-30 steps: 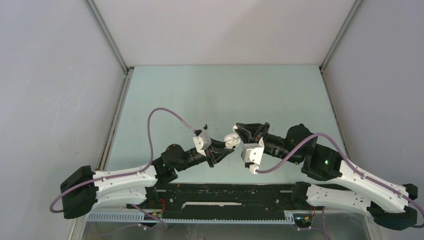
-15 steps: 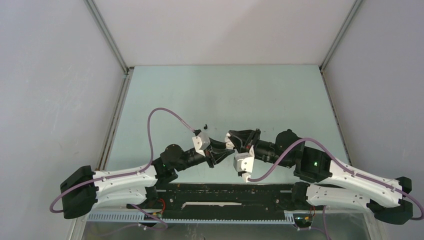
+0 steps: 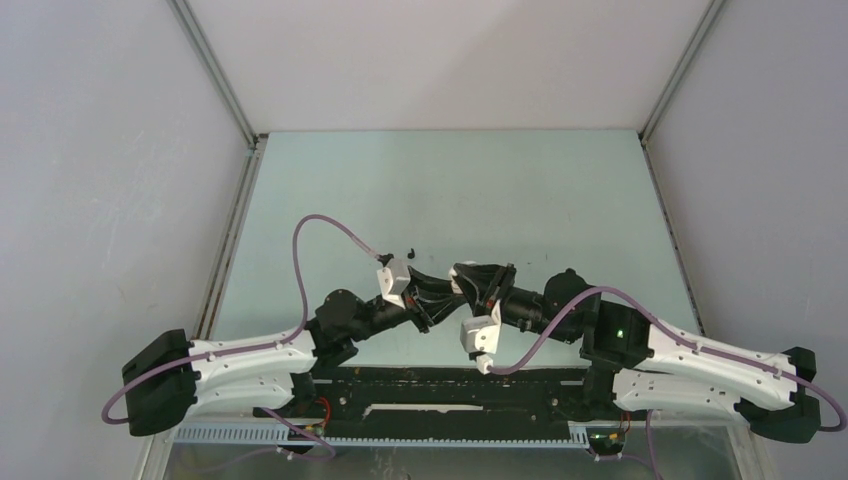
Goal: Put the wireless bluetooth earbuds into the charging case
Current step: Insert the left earbud into the left side groove of the charging case.
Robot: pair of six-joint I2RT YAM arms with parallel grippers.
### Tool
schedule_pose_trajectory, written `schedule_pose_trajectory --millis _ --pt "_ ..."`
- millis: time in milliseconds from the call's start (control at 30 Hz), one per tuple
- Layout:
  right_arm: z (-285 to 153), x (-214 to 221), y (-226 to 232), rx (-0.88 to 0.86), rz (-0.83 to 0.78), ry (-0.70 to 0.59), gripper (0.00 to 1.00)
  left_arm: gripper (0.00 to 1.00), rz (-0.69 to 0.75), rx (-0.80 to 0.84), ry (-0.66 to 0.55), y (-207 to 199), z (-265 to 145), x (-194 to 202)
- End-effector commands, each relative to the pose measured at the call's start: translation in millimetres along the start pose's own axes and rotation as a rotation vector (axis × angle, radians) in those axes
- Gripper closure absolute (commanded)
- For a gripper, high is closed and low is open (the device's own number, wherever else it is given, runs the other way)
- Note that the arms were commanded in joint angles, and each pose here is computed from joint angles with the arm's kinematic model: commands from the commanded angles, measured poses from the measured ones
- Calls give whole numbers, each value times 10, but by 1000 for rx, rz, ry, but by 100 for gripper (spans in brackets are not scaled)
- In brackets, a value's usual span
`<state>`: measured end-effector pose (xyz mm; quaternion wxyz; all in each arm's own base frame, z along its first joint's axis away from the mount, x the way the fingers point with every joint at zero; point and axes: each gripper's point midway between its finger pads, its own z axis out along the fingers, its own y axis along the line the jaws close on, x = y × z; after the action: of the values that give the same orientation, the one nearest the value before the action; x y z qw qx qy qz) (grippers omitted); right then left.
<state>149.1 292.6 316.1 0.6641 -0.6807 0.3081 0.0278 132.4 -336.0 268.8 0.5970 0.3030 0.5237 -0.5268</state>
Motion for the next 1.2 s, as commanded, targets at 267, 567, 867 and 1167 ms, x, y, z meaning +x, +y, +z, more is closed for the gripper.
schedule_pose_trajectory --millis 267,567,867,1167 --pt "-116 -109 -290 116 -1 -29 100 100 -11 -2 -61 -8 35 -149" --pt "-143 -78 -104 37 -8 -22 100 100 -17 -15 -64 14 35 -153" --pt "-91 -24 -14 5 -16 4 100 100 -24 -14 -70 10 34 -164" --pt "-44 54 124 -21 -35 20 100 100 -25 -16 -69 13 19 -151"
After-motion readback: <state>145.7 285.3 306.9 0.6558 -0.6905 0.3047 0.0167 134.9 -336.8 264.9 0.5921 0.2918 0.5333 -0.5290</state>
